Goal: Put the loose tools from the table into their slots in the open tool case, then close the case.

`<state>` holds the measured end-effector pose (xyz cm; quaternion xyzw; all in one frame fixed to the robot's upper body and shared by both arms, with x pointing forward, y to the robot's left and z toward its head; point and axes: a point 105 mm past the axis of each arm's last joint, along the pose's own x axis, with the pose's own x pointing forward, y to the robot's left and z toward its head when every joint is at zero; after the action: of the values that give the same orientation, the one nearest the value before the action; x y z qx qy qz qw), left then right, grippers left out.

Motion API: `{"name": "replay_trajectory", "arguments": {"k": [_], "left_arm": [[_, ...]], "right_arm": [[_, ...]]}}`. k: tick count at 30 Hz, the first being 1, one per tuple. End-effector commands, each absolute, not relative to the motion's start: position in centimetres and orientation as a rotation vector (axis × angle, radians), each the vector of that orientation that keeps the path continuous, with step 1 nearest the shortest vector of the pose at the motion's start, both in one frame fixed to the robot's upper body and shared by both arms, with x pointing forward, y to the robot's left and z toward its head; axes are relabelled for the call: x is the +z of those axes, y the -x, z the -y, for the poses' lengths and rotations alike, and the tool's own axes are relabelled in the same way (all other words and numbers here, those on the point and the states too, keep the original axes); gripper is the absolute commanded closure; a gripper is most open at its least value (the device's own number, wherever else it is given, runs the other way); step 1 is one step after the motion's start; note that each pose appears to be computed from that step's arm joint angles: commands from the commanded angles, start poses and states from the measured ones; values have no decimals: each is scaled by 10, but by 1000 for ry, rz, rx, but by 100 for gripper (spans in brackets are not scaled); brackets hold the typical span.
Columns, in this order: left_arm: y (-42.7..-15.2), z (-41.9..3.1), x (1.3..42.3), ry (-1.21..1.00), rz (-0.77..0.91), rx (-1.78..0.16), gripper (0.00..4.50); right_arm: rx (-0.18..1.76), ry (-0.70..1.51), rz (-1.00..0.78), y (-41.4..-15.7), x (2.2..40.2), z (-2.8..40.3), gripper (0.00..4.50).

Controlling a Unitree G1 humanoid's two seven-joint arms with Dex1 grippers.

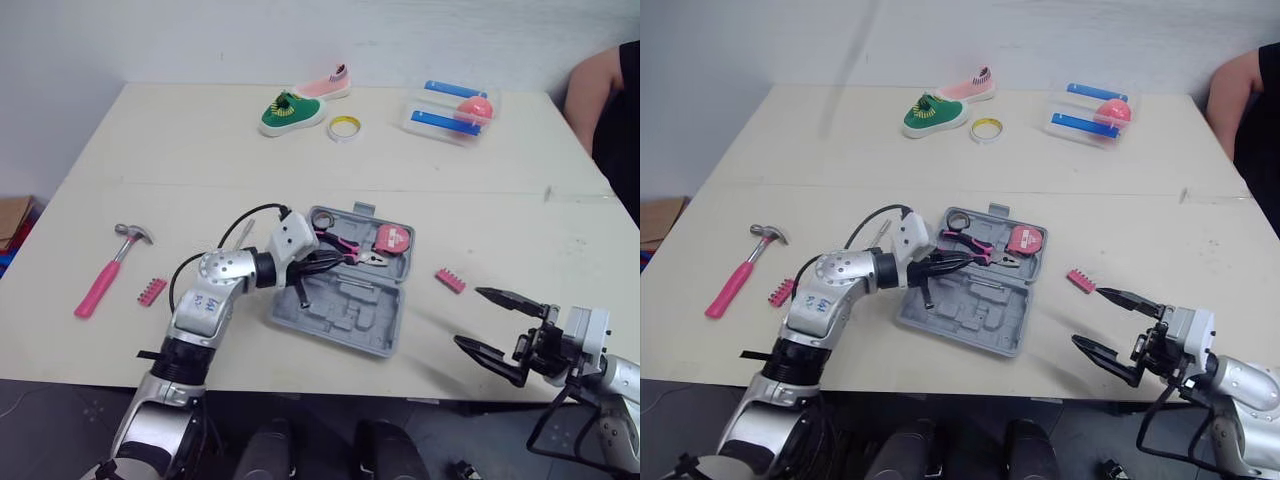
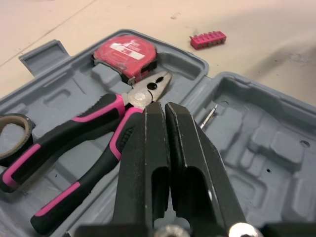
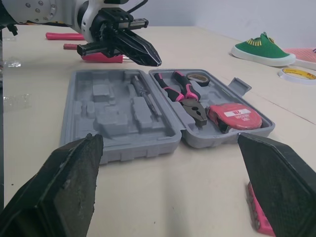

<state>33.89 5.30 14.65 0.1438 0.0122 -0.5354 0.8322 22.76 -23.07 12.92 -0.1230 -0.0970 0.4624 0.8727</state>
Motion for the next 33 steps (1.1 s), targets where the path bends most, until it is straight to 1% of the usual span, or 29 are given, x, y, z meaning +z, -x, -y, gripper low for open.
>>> {"name": "replay_trajectory", "arguments": {"k": [1, 4, 8, 12, 13, 17, 21, 25, 33], "left_arm": [[-333, -49, 133, -334, -67, -1159, 444], [-335, -49, 128, -320, -84, -1148, 444], [-335, -51, 112, -381, -124, -1150, 444], [-341, -55, 105, -355, -166, -1099, 444], [-339, -55, 104, -355, -172, -1112, 444], [-333, -59, 92, -359, -263, -1133, 444], [-333, -71, 76, -416, -358, -1084, 444], [-332, -76, 66, -429, -429, -1056, 444], [-322, -87, 36, -514, -607, -1049, 444]], "right_arm": [[944, 282, 240, -225, 135, 238, 0], [946, 284, 242, -225, 134, 238, 0], [952, 285, 250, -225, 135, 236, 0], [962, 288, 257, -226, 140, 231, 0], [964, 289, 259, -226, 141, 229, 0], [963, 293, 261, -226, 147, 225, 0], [962, 295, 265, -227, 152, 222, 0], [961, 295, 264, -227, 154, 221, 0], [957, 293, 267, -230, 158, 219, 0]]}}
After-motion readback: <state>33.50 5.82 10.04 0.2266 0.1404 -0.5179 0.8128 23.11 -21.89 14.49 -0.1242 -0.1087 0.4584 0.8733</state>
